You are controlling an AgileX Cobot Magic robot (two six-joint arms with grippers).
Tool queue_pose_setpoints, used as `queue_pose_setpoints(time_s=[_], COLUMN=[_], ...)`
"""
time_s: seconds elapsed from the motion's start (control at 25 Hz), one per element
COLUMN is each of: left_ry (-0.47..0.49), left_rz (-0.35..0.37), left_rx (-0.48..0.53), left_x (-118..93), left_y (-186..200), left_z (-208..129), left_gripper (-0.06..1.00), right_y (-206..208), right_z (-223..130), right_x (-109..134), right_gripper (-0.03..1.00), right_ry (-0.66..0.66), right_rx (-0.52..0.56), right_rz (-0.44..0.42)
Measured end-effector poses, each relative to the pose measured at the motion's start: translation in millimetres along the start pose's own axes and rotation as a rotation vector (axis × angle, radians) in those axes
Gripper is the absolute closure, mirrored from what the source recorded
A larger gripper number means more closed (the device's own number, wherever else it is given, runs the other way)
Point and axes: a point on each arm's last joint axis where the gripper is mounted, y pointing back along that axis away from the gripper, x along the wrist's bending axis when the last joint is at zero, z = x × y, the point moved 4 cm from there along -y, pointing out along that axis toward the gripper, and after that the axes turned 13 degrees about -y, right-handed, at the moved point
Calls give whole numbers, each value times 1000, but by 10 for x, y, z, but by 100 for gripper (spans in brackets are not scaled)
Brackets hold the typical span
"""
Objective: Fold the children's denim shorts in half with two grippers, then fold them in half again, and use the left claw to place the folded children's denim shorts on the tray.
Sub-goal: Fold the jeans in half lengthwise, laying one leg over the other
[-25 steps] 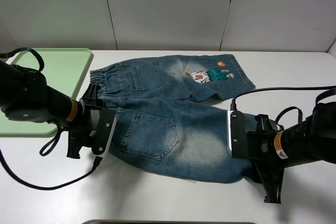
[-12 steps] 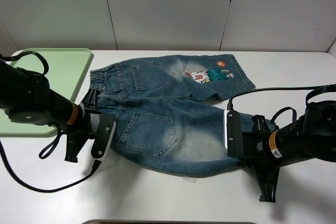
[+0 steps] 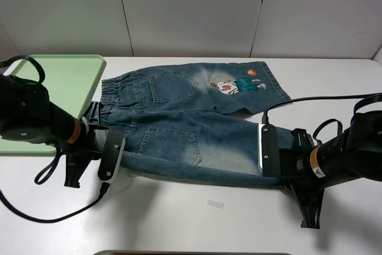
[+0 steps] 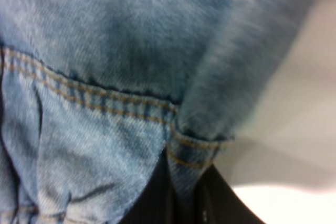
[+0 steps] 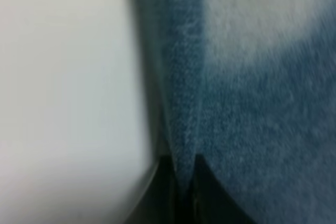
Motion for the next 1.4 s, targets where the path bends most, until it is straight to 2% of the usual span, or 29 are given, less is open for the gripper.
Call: queue_pose_setpoints(time_s=[0.12, 0.24, 0.44, 0.56, 0.84, 0.92, 1.04, 1.2, 1.32, 1.4], left_ry=[-7, -53, -35, 5, -29, -12, 34, 84, 118, 132], left_rz=[21, 51, 42, 1, -280, -382, -502, -540, -511, -461], left_rx=[30, 81, 120, 126, 89, 59, 30, 2, -42, -81], left_x=[18, 59, 30, -46, -457, -572, -638, -506, -338, -204], left_y=[131, 333, 464, 505, 611, 659, 781, 1002, 1200, 1331], left_z=[-18, -11, 22, 99, 391, 444, 516, 599, 667, 712], left_gripper=[92, 92, 92, 92, 92, 92, 92, 92, 92, 92], right_y=[112, 238, 407, 465, 598, 656, 773, 959, 1080, 1148], right_z=[3, 0, -26, -76, -225, -262, -266, -202, -106, -18], right_x=[-47, -97, -135, -120, 30, 88, 119, 16, -135, -251], right_gripper=[99, 99, 99, 99, 99, 99, 99, 99, 99, 99], right_ry=[-5, -12, -44, -88, -55, -31, -14, 5, 30, 43], right_rx=[-9, -17, -19, 6, 100, 125, 148, 147, 131, 98], right_rz=[-34, -71, -110, -105, -9, 35, 84, 61, 4, -47])
